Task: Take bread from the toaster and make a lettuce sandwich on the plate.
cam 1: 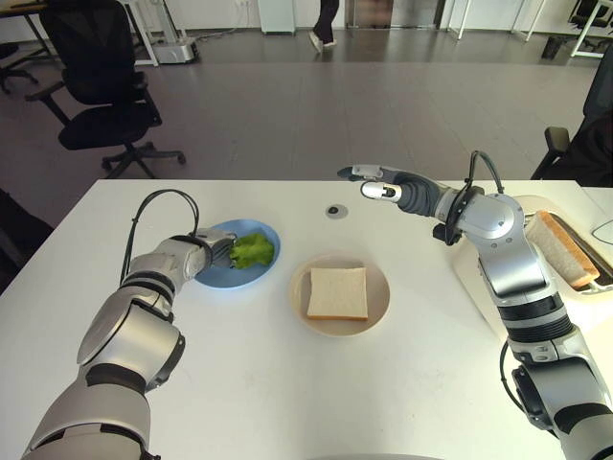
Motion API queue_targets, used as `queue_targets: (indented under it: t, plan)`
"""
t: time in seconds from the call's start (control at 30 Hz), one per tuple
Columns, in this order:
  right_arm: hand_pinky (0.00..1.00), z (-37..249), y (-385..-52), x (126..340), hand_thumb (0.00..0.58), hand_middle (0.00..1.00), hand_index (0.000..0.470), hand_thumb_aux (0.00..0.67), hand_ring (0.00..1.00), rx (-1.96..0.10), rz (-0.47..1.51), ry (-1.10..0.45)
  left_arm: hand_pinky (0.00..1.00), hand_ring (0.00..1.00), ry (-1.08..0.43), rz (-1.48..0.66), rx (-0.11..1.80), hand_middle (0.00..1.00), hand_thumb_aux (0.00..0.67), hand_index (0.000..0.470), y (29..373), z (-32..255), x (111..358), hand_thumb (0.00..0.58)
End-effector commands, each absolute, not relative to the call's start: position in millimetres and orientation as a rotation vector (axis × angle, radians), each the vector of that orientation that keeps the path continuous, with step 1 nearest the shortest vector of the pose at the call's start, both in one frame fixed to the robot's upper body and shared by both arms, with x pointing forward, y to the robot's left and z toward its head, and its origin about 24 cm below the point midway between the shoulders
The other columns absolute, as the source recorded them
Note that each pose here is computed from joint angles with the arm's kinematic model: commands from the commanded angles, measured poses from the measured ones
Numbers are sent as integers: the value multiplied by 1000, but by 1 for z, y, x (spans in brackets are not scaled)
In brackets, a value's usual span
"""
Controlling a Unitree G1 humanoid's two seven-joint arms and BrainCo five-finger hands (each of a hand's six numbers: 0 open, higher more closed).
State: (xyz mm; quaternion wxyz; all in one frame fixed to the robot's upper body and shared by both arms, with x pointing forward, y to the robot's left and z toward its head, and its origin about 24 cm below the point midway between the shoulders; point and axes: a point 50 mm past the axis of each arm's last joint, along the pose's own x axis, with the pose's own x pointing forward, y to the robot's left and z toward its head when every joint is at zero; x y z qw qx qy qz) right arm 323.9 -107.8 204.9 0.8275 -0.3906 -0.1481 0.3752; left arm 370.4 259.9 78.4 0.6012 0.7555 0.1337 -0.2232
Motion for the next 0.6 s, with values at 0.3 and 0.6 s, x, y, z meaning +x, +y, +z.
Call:
queue_targets:
  t: [0.3, 0.6]
  plan:
    - [0, 202, -109, 329, 0, 0, 0, 0, 0, -830, 796, -308, 0, 0, -30, -585, 1708, 0, 670, 470, 211, 150, 385, 580]
    - [0, 203, -111, 329, 0, 0, 0, 0, 0, -828, 780, -307, 0, 0, -200, -816, 1496, 0, 670, 470, 131, 138, 361, 580]
